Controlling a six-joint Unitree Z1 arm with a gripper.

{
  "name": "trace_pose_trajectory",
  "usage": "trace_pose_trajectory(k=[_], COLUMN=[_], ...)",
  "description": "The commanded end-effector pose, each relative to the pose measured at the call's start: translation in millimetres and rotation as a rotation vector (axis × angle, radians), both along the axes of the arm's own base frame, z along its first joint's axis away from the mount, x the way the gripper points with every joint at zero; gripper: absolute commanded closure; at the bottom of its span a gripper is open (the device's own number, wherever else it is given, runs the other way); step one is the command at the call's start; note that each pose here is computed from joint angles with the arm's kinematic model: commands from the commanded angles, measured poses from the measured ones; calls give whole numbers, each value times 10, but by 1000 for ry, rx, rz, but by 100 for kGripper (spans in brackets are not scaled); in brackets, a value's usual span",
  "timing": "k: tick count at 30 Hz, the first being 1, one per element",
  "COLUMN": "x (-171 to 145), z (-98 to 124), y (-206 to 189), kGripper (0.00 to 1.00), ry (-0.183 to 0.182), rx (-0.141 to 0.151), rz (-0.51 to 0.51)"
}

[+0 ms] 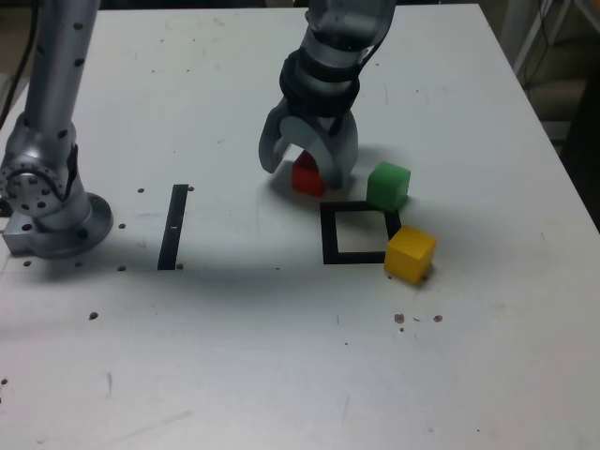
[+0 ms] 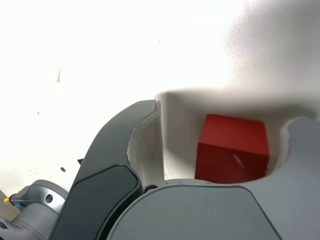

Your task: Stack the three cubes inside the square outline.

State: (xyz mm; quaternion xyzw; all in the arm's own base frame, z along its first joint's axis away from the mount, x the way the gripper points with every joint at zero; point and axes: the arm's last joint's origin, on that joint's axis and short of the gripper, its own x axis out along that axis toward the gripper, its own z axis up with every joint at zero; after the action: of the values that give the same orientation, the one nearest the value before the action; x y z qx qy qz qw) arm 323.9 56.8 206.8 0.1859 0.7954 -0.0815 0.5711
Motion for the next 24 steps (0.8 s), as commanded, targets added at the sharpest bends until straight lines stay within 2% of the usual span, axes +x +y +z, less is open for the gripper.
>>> trace_pose_trajectory(k=[1,4,7,19,24], x=[5,4,2,-26,-60], z=[-18,-21,-26,-52,-29], y=[15,18,19,9,-5], kGripper=[46,58,63,63,63], ry=[8,8,8,13,5], rx=[7,13,15,7,7], rz=[7,8,7,26,51])
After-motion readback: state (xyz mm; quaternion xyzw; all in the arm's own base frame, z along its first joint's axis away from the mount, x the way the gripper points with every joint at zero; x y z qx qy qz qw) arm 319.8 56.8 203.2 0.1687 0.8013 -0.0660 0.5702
